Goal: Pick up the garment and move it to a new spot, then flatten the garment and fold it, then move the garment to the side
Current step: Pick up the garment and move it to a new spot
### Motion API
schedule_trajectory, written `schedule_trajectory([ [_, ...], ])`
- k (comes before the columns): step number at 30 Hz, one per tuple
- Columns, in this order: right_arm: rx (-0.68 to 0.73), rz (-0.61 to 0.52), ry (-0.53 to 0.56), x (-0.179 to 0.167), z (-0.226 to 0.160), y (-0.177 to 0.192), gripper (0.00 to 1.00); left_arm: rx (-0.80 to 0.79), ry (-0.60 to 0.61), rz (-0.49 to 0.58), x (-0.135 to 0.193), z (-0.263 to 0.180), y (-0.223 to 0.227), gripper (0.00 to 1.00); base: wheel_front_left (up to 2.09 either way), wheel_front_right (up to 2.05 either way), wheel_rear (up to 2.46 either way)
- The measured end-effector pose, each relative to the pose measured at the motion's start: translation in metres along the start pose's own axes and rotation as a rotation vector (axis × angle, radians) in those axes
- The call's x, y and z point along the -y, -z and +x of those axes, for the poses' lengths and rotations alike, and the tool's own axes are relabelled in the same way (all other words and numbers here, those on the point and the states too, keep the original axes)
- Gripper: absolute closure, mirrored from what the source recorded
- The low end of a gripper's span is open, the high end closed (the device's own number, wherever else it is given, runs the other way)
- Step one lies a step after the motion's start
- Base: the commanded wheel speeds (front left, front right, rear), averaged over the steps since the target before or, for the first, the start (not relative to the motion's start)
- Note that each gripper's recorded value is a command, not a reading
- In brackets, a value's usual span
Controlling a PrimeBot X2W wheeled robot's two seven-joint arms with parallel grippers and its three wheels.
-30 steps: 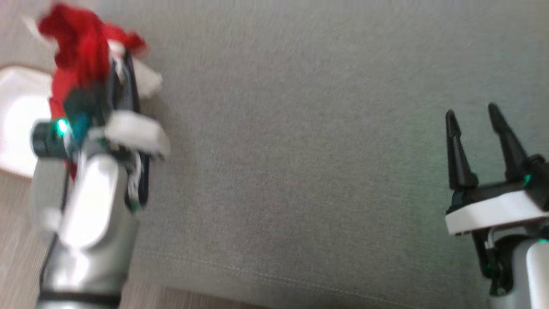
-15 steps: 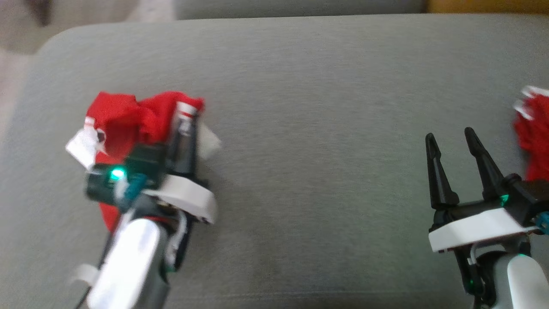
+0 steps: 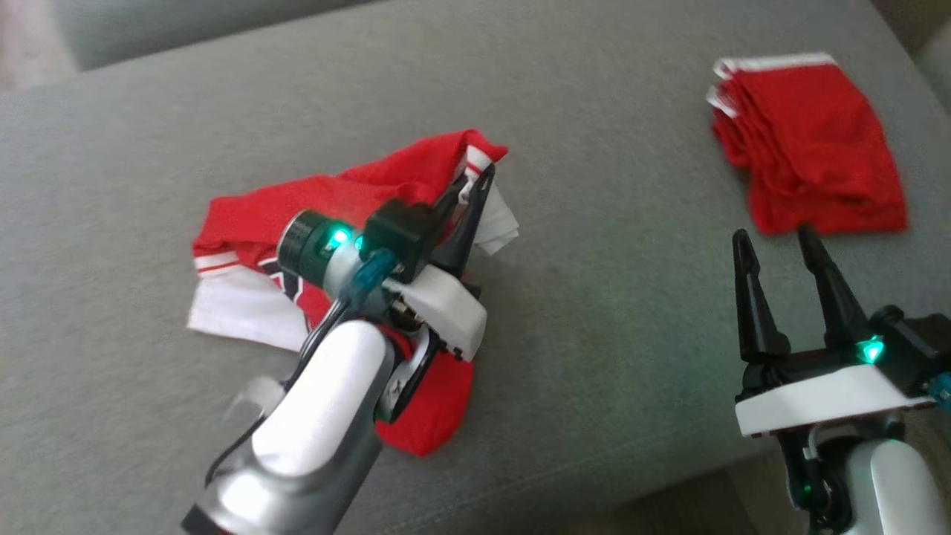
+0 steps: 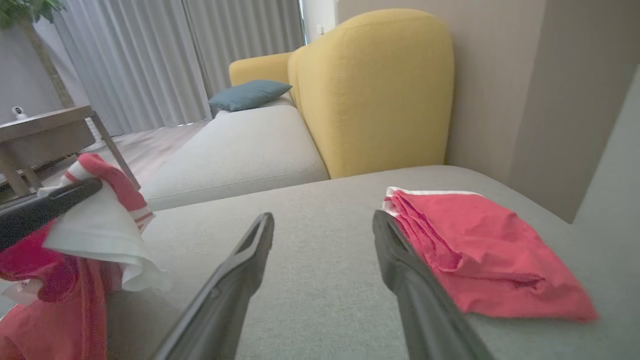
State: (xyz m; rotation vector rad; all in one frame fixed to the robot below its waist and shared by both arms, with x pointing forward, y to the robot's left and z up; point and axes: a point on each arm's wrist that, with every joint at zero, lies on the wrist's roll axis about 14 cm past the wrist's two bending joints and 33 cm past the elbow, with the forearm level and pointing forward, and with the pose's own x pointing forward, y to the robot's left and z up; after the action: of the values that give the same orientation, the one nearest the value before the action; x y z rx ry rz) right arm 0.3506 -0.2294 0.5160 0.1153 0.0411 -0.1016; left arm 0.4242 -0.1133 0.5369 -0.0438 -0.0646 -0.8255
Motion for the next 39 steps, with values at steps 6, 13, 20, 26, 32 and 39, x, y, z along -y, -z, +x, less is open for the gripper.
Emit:
schedule_trajectory([
  [6, -0.046, 0.009, 0.062, 0.018, 0.003, 0.019, 0.00, -0.212, 0.088, -0.066, 0.017, 0.012, 0.075, 1.00, 0.00, 0.00, 0.00],
  [13, -0.085, 0.006, 0.057, 0.017, 0.012, 0.033, 0.00, -0.285, 0.139, -0.050, 0.023, 0.009, 0.104, 0.00, 0.00, 0.00, 0.00],
  [20, -0.070, -0.003, -0.021, -0.007, 0.021, 0.029, 0.00, -0.099, 0.065, -0.006, 0.008, -0.002, 0.059, 0.00, 0.00, 0.00, 0.00],
  [26, -0.066, -0.011, -0.116, -0.037, 0.028, 0.025, 0.00, -0.019, -0.143, 0.035, -0.040, -0.039, 0.032, 0.00, 0.00, 0.00, 0.00],
  [32, -0.047, -0.020, -0.205, -0.067, 0.035, 0.017, 0.00, 0.000, -0.426, 0.073, -0.115, -0.096, 0.017, 0.00, 0.00, 0.00, 0.00],
  [39, -0.053, -0.034, -0.257, -0.084, 0.036, 0.017, 0.00, 0.021, -0.664, 0.092, -0.164, -0.162, 0.002, 0.00, 0.00, 0.00, 0.00],
])
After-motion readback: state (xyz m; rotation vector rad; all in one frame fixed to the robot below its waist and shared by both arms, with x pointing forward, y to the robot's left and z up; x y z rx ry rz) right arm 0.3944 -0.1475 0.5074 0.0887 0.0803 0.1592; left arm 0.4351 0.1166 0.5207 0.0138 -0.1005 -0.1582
